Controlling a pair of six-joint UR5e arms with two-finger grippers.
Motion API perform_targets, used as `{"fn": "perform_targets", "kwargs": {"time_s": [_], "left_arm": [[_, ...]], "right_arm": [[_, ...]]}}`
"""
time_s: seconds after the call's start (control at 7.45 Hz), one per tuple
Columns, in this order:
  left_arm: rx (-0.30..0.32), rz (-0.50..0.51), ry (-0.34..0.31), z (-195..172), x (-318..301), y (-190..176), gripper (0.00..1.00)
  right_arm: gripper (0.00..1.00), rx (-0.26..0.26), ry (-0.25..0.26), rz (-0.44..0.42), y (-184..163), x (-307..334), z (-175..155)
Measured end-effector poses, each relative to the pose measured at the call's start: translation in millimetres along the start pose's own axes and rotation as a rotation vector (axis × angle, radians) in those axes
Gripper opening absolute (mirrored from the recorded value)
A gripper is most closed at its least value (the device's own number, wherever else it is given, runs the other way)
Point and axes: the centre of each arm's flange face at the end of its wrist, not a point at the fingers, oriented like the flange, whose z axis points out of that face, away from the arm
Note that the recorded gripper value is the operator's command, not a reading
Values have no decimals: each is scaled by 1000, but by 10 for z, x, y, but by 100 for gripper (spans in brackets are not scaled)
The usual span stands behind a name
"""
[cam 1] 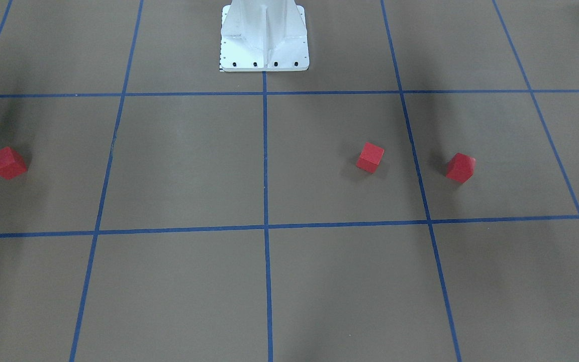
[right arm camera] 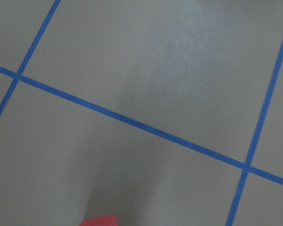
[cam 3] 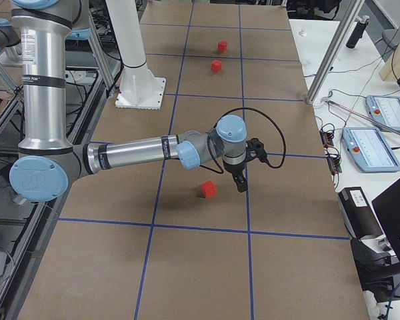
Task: Form red blocks into L shape at center
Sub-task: 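Lower the right gripper onto the lone red cube and close it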
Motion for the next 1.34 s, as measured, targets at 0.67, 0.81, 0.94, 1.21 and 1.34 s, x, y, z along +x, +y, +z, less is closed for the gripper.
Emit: {"fn": "perform_targets", "kwargs": {"time_s": [0.67, 0.81, 0.94, 1.21, 1.34], "left_arm": [[-5, -2, 1, 22, -10, 33, 100], [-5, -2, 1, 23, -10, 38, 100], [-5, -2, 1, 22, -9, 40, 100], [-4, -2, 1, 21, -8, 40, 100], [-4, -1, 1, 20, -7, 40, 100]], "right_arm": [[99, -90, 0, -4, 604, -398, 735], [99, -107, -4, -15, 657, -441, 821], [99, -125, -7, -25, 691, -481, 907], [94, -149, -1, -35, 720, -500, 1052], [83, -152, 7, -40, 711, -505, 1093]]}}
